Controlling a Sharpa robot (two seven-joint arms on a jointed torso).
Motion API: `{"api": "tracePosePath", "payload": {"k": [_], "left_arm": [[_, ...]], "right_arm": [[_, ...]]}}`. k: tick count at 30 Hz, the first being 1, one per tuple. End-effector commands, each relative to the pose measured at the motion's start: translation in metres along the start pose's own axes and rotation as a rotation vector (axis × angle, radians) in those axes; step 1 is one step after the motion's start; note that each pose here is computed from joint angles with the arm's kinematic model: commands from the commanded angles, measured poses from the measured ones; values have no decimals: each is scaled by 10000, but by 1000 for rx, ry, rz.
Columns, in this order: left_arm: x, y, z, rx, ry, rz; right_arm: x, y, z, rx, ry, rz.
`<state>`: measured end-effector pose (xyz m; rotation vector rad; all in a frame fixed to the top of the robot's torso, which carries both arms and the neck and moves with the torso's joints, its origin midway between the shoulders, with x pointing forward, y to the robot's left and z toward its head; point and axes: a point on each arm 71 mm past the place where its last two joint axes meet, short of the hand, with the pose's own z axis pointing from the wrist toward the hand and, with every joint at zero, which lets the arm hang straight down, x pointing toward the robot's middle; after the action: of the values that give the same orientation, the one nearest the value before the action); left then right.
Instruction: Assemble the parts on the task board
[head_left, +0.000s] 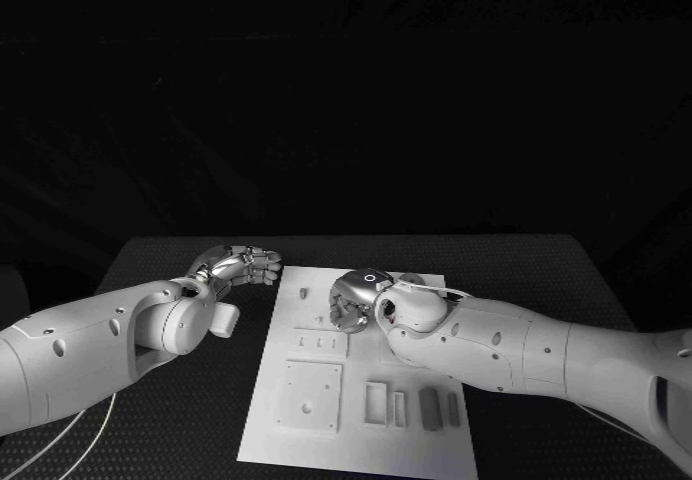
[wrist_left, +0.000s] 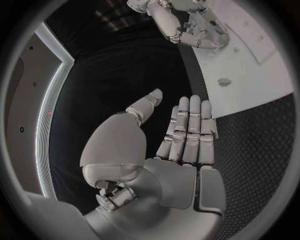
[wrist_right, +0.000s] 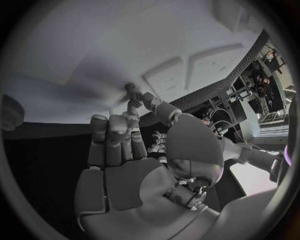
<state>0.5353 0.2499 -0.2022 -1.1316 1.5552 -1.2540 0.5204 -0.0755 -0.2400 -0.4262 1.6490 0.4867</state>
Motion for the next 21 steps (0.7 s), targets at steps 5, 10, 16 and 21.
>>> {"api": "tracePosePath", "payload": {"k": [5, 10, 16, 21], "left_arm": [[19, -11, 0, 5, 16, -1], [9, -9, -3, 4, 14, -1], [-6, -6, -13, 2, 12, 0], [-11, -5, -19, 1, 12, 1]], "right_arm": [[-20, -9, -19, -10, -35, 49], [-32, -73, -58, 8, -49, 114], [-76, -284, -92, 93, 9, 283], [-130, -485, -130, 163, 56, 391]]}}
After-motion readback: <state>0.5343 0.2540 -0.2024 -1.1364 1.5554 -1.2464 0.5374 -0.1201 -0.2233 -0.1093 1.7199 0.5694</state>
